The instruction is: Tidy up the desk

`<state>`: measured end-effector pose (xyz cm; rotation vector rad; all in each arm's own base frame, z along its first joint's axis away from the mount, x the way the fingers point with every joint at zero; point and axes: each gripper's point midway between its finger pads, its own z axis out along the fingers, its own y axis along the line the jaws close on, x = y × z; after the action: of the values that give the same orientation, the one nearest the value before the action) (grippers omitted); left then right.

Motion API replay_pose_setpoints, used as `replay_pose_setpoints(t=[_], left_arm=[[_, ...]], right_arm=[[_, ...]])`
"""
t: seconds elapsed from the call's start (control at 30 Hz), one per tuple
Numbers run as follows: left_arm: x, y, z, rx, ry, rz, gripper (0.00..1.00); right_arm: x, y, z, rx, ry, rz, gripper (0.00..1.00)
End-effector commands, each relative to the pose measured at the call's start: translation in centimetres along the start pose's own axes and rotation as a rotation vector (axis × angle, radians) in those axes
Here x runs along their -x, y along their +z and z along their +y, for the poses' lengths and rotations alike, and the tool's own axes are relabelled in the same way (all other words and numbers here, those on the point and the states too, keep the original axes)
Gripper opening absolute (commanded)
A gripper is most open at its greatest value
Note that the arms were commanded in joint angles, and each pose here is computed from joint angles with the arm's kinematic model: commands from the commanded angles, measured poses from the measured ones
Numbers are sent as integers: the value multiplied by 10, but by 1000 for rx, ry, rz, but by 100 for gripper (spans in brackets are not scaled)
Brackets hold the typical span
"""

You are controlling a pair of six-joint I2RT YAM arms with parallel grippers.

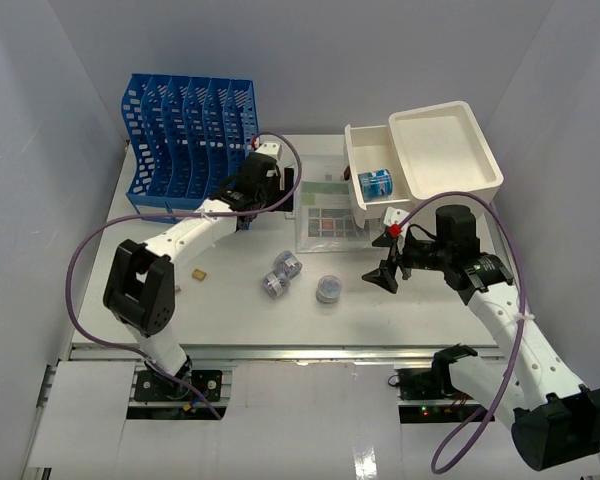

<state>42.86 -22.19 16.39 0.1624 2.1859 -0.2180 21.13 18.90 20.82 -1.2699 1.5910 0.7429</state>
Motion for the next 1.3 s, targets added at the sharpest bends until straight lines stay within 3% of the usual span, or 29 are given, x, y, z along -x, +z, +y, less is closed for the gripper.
replay_pose_setpoints(t=[0.0,0.17,0.53,1.27], left_arm=[[26,25,14,56,21,23,91],[49,55,34,152,32,31,91],[56,110,41,223,96,39,91],[4,163,65,288,140,137,87]], right_arm=[[-3,-7,-7,-24,-32,-50,90],[-14,-8,-8,-37,-19,-36,90],[-15,-9,-8,-48,-25,-36,90],[-23,-4,-5,-16,3,-32,90]])
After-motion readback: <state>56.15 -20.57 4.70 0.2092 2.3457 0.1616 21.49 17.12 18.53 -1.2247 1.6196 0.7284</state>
